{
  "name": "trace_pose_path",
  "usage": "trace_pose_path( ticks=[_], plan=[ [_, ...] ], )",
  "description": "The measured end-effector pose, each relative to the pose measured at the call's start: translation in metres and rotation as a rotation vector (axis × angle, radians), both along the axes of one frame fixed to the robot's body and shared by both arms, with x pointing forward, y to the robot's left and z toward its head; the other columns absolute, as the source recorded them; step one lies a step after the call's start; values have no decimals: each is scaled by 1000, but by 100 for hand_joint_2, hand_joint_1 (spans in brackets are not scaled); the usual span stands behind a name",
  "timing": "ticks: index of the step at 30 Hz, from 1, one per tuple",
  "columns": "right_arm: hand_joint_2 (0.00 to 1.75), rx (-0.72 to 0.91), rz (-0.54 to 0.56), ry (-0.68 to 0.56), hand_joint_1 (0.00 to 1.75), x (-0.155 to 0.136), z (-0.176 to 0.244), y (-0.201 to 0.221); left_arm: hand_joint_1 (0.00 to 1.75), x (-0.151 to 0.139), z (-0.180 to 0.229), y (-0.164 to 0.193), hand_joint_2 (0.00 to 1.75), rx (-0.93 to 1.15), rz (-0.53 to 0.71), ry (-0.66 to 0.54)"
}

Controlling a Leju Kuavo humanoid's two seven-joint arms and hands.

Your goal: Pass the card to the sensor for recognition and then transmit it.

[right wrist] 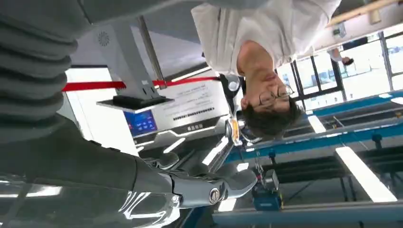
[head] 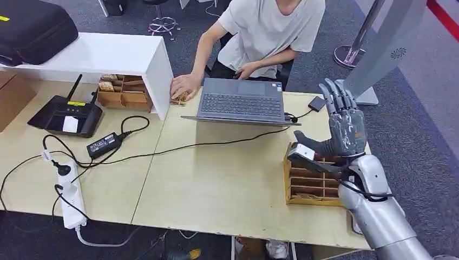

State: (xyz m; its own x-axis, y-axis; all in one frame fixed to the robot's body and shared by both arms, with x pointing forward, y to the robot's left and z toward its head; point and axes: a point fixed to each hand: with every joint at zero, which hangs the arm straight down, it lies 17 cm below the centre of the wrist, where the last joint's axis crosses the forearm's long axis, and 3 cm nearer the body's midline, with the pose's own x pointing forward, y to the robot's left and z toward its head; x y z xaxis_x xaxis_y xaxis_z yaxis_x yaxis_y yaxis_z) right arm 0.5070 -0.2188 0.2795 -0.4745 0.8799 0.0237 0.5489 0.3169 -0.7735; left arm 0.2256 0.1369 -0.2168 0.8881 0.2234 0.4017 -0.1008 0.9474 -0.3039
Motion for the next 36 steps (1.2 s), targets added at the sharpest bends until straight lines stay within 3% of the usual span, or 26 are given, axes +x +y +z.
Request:
trace_pose_path(
  ticks=[4,5,6,7,16,22,36],
  plan=[
    [175,-86,-31,-28,0,-9,-10,-8,0,0,-1,3,175,6,3,-3],
    [0,-114,-38,-32,0,-10,-13,-11,0,0,-1,4,175,6,3,-4],
    [0,-141,-46,-32,0,-11,-17,-14,0,0,-1,4,175,8,4,-5],
    [175,-168,-54,-33,0,-12,-21,-19,0,0,-1,5,175,9,5,-6],
    [175,-221,-92,42,0,-21,-56,-56,0,-1,-2,11,175,13,8,-22],
    [175,-325,-109,149,0,-10,-75,-74,0,-2,-3,12,175,20,3,-29],
    [175,-448,-122,161,0,6,-60,-91,0,-3,-3,15,175,28,-4,-32]
  ],
)
